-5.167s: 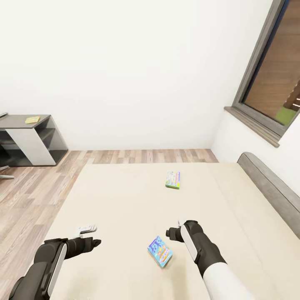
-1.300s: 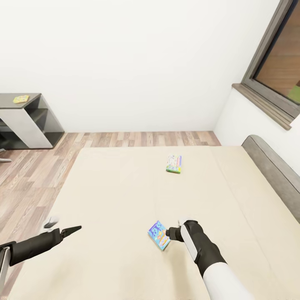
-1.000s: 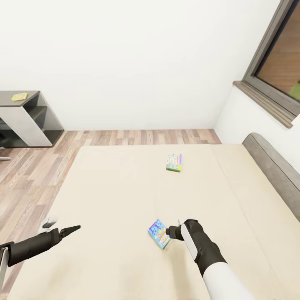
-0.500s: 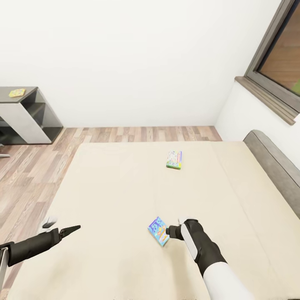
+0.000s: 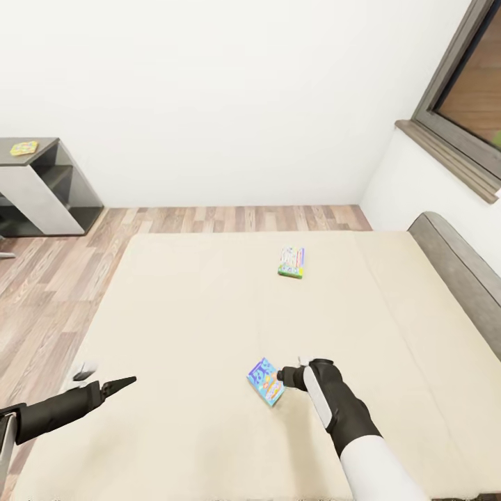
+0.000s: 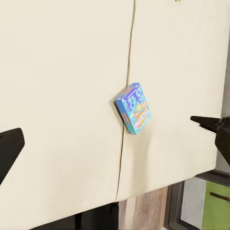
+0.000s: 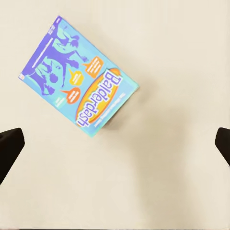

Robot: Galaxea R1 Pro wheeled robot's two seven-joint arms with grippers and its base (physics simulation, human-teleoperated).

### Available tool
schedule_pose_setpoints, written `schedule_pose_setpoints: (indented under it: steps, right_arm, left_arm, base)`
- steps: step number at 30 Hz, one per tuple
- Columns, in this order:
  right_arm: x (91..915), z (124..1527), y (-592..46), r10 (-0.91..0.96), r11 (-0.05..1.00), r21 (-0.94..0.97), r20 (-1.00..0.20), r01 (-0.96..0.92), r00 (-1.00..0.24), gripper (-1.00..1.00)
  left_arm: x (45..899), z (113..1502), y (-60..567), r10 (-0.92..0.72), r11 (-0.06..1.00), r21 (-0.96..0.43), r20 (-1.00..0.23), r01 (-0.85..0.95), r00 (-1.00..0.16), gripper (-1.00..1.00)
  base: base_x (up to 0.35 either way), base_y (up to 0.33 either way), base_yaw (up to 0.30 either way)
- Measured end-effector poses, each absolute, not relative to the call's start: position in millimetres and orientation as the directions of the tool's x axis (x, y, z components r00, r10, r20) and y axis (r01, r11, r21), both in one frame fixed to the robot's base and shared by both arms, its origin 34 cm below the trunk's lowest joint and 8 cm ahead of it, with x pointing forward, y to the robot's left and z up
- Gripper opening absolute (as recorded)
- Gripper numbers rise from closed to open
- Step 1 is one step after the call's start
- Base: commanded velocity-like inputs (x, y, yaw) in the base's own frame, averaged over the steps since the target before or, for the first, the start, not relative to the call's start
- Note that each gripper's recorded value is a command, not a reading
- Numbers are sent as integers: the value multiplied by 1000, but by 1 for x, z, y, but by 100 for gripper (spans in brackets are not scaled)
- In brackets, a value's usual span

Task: Put all the toys in the child's room - the three board games (two on the bed and one on the table), the two jigsaw puzzles on the table, and the tennis ball on the table - inside the toy box on the table in the child's room.

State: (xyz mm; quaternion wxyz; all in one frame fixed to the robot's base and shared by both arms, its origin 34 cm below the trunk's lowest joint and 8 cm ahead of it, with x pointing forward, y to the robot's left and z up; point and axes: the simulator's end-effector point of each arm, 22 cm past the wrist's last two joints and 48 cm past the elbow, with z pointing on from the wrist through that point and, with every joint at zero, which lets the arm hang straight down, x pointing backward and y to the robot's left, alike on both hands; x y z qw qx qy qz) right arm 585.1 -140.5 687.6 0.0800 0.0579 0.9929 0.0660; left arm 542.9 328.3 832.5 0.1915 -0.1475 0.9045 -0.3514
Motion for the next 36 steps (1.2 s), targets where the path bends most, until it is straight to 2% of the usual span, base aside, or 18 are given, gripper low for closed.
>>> schedule_pose_setpoints:
  steps: [11, 36]
  right_arm:
    - [601, 697, -128, 174, 967, 218, -175, 134, -969, 100]
    - [593, 681, -123, 187, 960, 238, -143, 150, -972, 100]
  left_arm:
    - [540, 825, 330, -405, 710, -689, -229, -146, -885, 100]
    - [532, 808, 328, -400, 710, -683, -192, -171, -896, 100]
  base:
    - [0, 0, 0]
    - [0, 0, 0]
